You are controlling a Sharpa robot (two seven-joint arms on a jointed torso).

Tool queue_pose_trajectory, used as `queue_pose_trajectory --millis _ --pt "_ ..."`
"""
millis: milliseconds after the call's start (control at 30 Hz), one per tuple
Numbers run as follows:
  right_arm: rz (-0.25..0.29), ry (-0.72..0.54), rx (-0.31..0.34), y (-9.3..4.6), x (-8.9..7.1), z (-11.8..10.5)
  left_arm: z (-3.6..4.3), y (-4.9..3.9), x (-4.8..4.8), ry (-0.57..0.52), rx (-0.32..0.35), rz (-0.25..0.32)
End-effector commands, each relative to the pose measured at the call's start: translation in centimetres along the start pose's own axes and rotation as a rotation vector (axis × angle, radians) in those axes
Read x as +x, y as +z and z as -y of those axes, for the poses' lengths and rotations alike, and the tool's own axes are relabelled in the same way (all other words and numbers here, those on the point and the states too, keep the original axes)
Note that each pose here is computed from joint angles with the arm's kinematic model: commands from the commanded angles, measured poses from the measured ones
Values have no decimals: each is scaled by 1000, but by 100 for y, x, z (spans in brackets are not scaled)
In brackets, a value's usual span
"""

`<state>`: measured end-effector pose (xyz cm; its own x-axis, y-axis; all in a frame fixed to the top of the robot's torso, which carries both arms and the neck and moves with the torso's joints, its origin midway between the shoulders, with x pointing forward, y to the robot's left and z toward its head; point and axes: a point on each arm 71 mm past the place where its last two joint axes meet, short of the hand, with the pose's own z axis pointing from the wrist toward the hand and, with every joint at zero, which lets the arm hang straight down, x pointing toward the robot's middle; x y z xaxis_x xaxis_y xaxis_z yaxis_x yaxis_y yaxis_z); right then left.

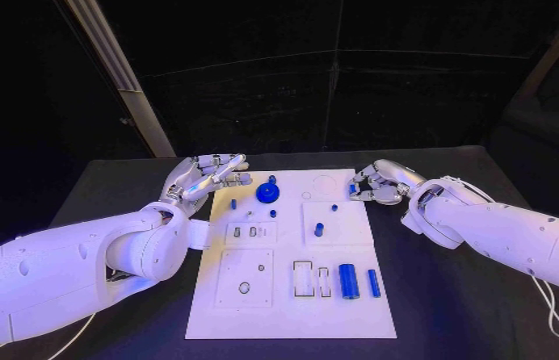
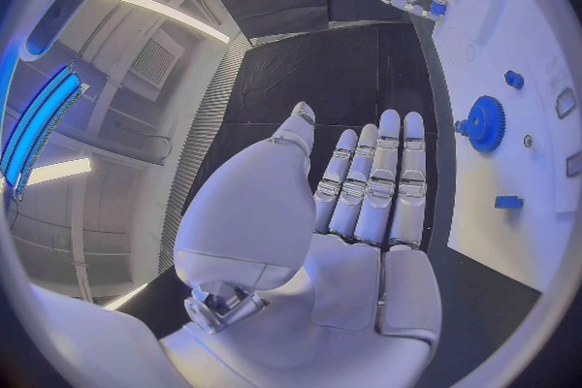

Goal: Assemble the parts on the task board

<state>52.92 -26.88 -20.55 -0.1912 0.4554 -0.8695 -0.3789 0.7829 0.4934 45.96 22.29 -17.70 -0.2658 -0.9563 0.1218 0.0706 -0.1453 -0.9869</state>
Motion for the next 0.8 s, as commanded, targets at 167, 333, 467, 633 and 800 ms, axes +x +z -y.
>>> queue_pose_trajectory --millis 167,333,467,633,800 --pt "-3 4 -7 11 0 -20 8 3 17 -4 4 -17" --pt "-2 4 -5 13 1 -21 7 3 17 -4 3 -17" --pt "4 3 -8 13 -3 -25 7 3 18 -4 2 -18" --pt "26 -1 -14 12 -18 -33 6 3 17 -4 2 -17" --pt "72 -2 -27 0 -48 -65 7 0 13 -4 2 -17"
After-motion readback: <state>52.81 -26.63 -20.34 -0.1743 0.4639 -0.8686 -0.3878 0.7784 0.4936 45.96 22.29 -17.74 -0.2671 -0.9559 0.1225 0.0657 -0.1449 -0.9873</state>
